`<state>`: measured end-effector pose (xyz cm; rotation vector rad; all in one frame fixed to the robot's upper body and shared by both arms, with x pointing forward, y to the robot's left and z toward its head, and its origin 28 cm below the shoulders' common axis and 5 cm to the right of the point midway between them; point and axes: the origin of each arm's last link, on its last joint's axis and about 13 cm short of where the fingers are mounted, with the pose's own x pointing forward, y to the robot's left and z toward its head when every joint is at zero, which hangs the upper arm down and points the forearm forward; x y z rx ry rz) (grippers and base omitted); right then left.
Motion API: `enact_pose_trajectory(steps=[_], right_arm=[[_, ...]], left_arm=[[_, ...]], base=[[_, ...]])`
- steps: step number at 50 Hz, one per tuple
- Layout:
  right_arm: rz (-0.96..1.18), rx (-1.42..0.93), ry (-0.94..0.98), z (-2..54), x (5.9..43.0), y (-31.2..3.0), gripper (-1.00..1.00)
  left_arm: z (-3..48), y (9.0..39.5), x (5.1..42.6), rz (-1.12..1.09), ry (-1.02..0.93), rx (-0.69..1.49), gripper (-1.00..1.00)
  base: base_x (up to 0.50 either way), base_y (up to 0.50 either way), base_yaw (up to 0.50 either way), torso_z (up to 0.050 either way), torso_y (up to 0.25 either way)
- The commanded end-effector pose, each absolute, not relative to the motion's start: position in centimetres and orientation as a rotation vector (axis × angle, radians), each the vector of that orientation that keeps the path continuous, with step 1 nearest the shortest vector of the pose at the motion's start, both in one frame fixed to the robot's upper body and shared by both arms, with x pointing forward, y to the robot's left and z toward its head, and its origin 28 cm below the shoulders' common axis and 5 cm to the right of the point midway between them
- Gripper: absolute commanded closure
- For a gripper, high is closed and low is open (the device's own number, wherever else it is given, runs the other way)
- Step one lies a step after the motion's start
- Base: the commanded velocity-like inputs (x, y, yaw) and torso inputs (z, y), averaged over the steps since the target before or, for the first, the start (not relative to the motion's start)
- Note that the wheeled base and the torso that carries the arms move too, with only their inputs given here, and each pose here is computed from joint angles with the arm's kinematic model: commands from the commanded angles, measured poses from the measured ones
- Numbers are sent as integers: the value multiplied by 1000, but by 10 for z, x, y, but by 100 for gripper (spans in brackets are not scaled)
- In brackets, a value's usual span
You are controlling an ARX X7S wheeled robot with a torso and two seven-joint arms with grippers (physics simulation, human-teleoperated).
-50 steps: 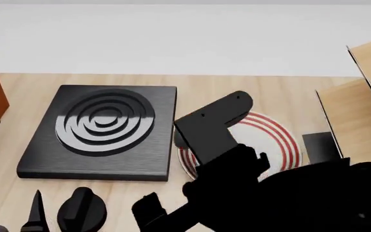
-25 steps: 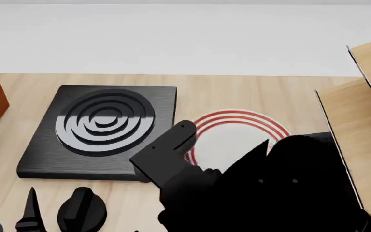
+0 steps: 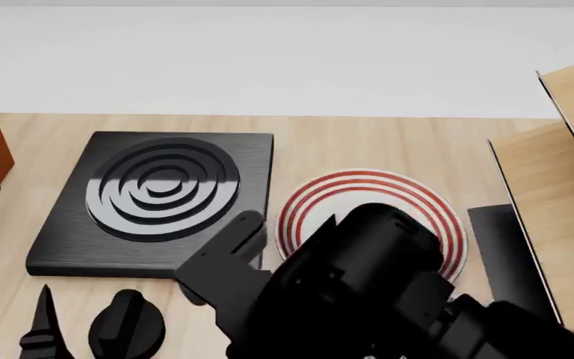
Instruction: Pick up the cream cheese and put it in the bowl.
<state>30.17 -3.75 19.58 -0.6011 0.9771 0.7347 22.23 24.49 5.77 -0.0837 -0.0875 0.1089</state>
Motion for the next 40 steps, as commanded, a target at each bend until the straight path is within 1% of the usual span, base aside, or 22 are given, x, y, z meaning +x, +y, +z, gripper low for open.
enact_pose_trajectory(steps=[1,12,18,30,40], right_arm=[[748,-640,1001,190,305,-26,-100],[819,-682,1021,184,295,-11,-100],[832,-683,1027,184,295,-8,-100],[775,-730,1064,169,301,-8,-100],[770,-769,1109,151,305,-4,-100]], left_arm=[[60,242,224,98,-94,-102,-100],[59,243,226,101,-92,-108,-100],[59,244,226,102,-92,-115,-100],[59,245,227,105,-93,-120,-100],[60,247,227,115,-98,-123,-100]], base=[[0,0,0,0,0],[0,0,0,0,0],[0,0,0,0,0],[0,0,0,0,0],[0,0,0,0,0]])
